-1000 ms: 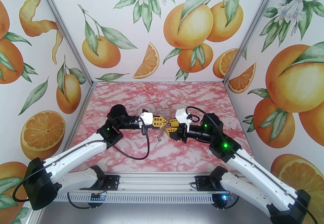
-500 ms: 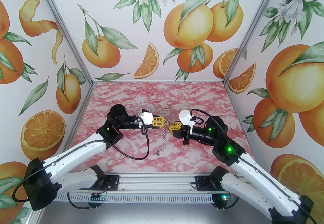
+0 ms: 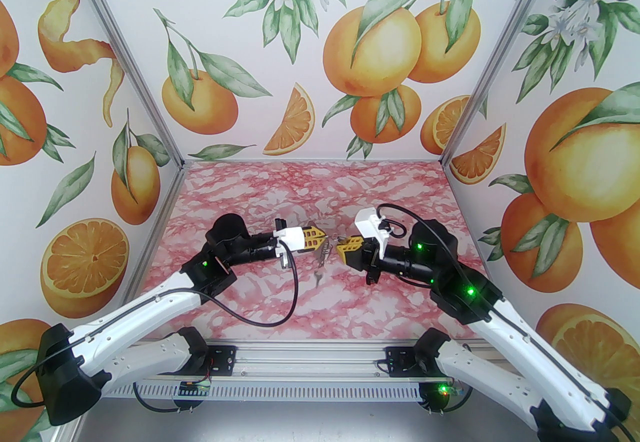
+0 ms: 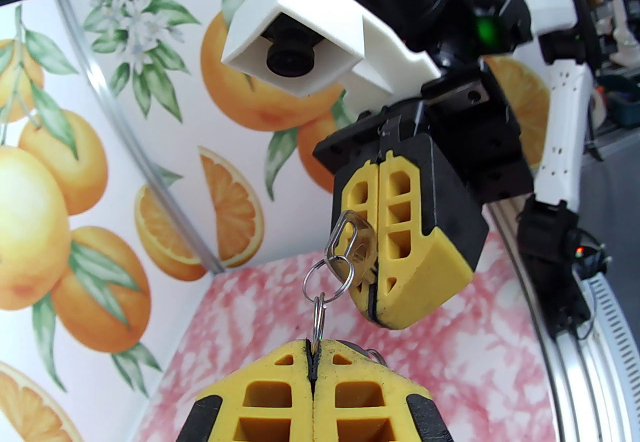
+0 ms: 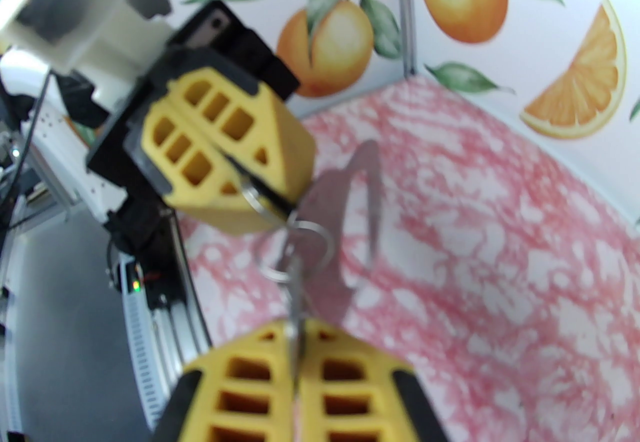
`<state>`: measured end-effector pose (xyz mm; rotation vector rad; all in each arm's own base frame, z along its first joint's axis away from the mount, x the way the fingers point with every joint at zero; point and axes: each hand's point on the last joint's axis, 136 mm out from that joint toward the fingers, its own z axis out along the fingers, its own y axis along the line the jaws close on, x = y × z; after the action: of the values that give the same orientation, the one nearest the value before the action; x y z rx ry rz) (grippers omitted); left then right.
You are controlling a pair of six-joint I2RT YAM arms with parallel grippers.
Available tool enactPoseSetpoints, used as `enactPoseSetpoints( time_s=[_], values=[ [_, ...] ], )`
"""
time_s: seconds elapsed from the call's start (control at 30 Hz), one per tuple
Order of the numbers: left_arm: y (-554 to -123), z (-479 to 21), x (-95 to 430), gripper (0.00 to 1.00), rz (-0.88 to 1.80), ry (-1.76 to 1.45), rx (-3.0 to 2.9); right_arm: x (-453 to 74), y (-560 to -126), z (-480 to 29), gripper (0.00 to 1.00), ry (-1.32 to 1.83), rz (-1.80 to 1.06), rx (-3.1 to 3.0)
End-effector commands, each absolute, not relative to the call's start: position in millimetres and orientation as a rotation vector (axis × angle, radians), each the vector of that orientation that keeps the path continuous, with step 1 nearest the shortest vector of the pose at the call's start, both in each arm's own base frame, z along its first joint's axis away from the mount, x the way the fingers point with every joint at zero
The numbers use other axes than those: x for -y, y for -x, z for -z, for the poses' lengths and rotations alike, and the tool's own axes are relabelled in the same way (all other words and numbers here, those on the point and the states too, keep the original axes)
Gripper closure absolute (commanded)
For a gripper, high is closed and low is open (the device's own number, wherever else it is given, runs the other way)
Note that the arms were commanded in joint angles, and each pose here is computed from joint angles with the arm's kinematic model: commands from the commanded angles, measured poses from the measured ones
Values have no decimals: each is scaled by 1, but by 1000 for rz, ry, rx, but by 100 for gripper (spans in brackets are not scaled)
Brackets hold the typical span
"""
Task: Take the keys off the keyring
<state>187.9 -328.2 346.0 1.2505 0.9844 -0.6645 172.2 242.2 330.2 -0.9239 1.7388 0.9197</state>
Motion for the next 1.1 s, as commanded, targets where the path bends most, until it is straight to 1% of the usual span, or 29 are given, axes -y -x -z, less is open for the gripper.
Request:
enactPoseSetpoints(
  time_s=[0.0,0.17,0.4,0.53,0.63,0.7,0.8,0.9,1.07],
  values=[
    [-204,-333,326,100,487,-1228,-1033,-231,-178,-328,100,893,-756,-1845],
    [-210,-320,330,100,422,-1215,-1027,-233,-182,-323,100,927,-610,-1907],
    [-221,-309,333,100,387,-1156,-994,-248,-174,-324,100,982,-594,-1997],
    [-217,-314,333,100,415,-1100,-918,-266,-165,-323,93,1027,-700,-2035],
    [-217,-314,335,100,429,-1088,-897,-273,-161,-333,84,1011,-777,-2019],
    [-216,-317,334,100,441,-1069,-877,-277,-158,-343,75,981,-845,-1985],
    [-212,-325,331,100,462,-1028,-844,-287,-156,-349,68,925,-995,-1985],
    [-210,-330,329,100,476,-1014,-825,-290,-160,-357,67,854,-1100,-1991],
    [-209,-337,324,100,485,-982,-801,-269,-171,-390,65,650,-1249,-1917]
  ],
)
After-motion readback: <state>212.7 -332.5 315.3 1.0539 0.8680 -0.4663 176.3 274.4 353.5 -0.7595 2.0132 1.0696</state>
